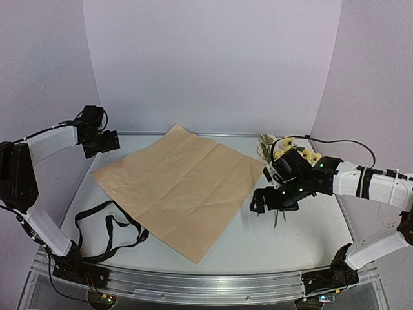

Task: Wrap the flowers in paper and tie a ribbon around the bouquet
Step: Place the flattened wrapping paper at the center of the board, then move the flattened wrapping paper to the center of the board.

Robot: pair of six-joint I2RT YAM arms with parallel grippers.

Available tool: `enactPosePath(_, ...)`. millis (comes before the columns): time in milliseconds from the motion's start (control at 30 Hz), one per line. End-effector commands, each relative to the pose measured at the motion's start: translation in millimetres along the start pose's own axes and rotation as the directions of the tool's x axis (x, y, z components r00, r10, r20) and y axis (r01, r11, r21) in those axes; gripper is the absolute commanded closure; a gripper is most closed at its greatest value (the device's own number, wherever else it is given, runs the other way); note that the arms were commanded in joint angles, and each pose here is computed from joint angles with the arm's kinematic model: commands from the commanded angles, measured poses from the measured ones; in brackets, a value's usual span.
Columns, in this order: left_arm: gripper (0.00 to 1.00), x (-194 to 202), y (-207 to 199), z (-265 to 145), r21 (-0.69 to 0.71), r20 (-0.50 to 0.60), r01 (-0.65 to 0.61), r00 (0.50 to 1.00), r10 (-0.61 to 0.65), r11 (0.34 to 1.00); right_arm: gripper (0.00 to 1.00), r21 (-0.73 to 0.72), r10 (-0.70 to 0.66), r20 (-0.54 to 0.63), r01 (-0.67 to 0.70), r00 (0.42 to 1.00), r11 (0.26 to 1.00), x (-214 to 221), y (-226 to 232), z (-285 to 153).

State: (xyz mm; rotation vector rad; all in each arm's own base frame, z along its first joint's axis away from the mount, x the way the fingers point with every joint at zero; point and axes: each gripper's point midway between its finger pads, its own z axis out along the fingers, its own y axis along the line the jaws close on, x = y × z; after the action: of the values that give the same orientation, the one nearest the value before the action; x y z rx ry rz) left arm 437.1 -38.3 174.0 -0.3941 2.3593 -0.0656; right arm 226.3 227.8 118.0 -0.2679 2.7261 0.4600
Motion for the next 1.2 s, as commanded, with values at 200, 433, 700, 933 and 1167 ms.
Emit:
enactPosePath(200,0.01,90.2,-177.5,-32.6,0.213,-0.026,-0.237,0.969,0.247,0.948,0.02,0.101,0.163,0.038,-0.166,0.986,0.981,-21.0,-47.3,-15.2)
enactPosePath(433,0.01,196.4,-305.2,-28.2,0.378,-0.054,-0.394,0.894,0.444,0.838,0.02,0.127,0.256,0.067,-0.263,0.964,0.956,-25.3,-76.7,-23.9)
enactPosePath(700,0.01,240.5,-366.9,-1.7,0.424,-0.016,-0.464,0.854,0.519,0.778,0.02,0.136,0.351,0.077,-0.359,0.933,0.923,-18.4,-101.4,-30.7)
enactPosePath(933,0.02,268.5,-373.5,8.1,0.426,-0.013,-0.513,0.820,0.572,0.745,0.02,0.154,0.377,0.072,-0.384,0.923,0.910,-8.9,-111.7,-31.4)
enactPosePath(1167,0.03,302.7,-361.7,7.8,0.397,-0.044,-0.576,0.765,0.642,0.714,0.02,0.183,0.381,0.078,-0.389,0.921,0.903,-7.4,-119.8,-29.9)
